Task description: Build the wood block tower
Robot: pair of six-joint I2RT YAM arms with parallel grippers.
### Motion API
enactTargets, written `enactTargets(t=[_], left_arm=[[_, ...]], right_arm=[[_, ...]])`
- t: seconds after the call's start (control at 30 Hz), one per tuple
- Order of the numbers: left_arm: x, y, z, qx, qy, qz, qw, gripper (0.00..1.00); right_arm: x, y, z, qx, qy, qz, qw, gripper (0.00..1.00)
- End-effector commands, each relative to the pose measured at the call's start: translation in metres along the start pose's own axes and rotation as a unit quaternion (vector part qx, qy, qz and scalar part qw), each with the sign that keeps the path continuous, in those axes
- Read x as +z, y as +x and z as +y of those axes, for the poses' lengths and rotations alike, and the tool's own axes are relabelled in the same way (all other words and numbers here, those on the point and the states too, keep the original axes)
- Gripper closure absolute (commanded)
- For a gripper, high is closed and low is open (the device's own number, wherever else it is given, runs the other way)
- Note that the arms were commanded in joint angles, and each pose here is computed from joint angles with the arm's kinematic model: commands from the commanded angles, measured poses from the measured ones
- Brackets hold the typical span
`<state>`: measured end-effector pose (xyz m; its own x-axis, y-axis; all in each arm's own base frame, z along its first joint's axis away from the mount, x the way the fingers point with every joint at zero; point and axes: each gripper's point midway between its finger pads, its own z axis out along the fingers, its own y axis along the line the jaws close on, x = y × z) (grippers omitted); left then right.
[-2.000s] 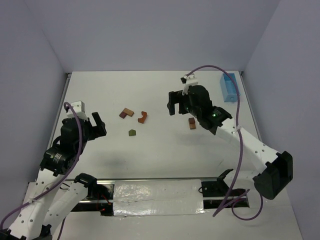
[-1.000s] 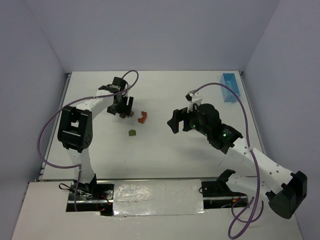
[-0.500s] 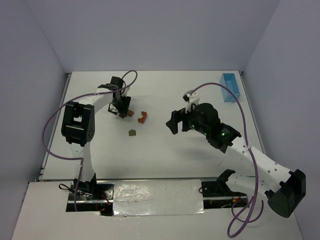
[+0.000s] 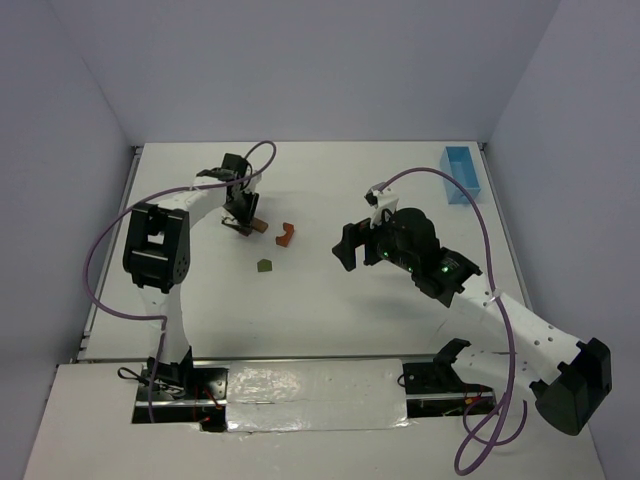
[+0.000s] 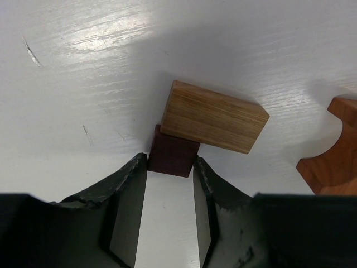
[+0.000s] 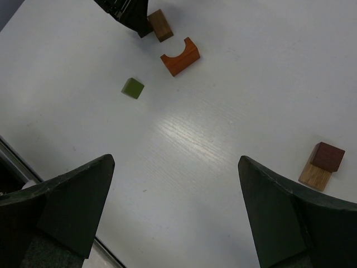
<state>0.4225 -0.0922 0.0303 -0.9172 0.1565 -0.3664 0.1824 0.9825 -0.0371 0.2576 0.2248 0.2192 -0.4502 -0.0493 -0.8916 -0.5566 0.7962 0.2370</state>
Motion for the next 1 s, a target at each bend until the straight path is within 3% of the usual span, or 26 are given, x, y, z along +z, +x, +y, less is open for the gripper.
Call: enactTargets(t=[0.0,0.1,0.17,0.37,0.53,0.67,0.7,0.77,0.8,0.83,0.97], left_arm=[[-0.004,-0.003,-0.006,0.014,0.006,-0.009,1.000,0.57],[-0.006,0.002,-0.001,0.012,-0.010,0.000,1.000,0.69],[-0.010,0.005,-0.002,0.015,-0.017,0.002,1.000,0.71],[-0.068,0.002,-0.021,0.019,-0.009,-0.045,0.999,0.80],[-0.119,0.009,-0.065,-0.031,0.107,-0.096,0.989,0.83],[-0.193,0.012,-0.124,-0.059,0.290,-0.171,0.940,0.88],[-0.205,0.030,-0.144,-0.050,0.362,-0.153,0.918,0.89],[-0.256,0.024,-0.167,-0.043,0.447,-0.216,0.867,0.89],[-0.261,0.034,-0.172,-0.044,0.472,-0.214,0.854,0.89],[-0.289,0.038,-0.180,-0.015,0.504,-0.245,0.828,0.89],[-0.328,0.053,-0.193,0.001,0.551,-0.257,0.794,0.93]], right_arm=[[-0.002,-0.010,0.000,-0.009,-0.004,-0.021,1.000,0.00],[-0.002,-0.010,0.000,-0.010,-0.003,-0.020,1.000,0.00],[-0.002,-0.010,0.000,-0.010,-0.003,-0.020,1.000,0.00],[-0.006,-0.016,0.007,0.010,-0.020,-0.028,0.999,0.00],[-0.030,-0.030,0.030,-0.002,-0.088,-0.089,0.992,0.00],[-0.033,-0.034,0.047,0.050,-0.130,-0.083,0.987,0.00],[-0.035,-0.039,0.056,0.063,-0.152,-0.089,0.982,0.00],[-0.049,-0.049,0.090,0.082,-0.253,-0.112,0.958,0.00],[-0.055,-0.052,0.099,0.090,-0.280,-0.122,0.948,0.00],[-0.062,-0.058,0.106,0.099,-0.303,-0.134,0.938,0.00],[-0.062,-0.072,0.118,0.168,-0.331,-0.140,0.918,0.05]])
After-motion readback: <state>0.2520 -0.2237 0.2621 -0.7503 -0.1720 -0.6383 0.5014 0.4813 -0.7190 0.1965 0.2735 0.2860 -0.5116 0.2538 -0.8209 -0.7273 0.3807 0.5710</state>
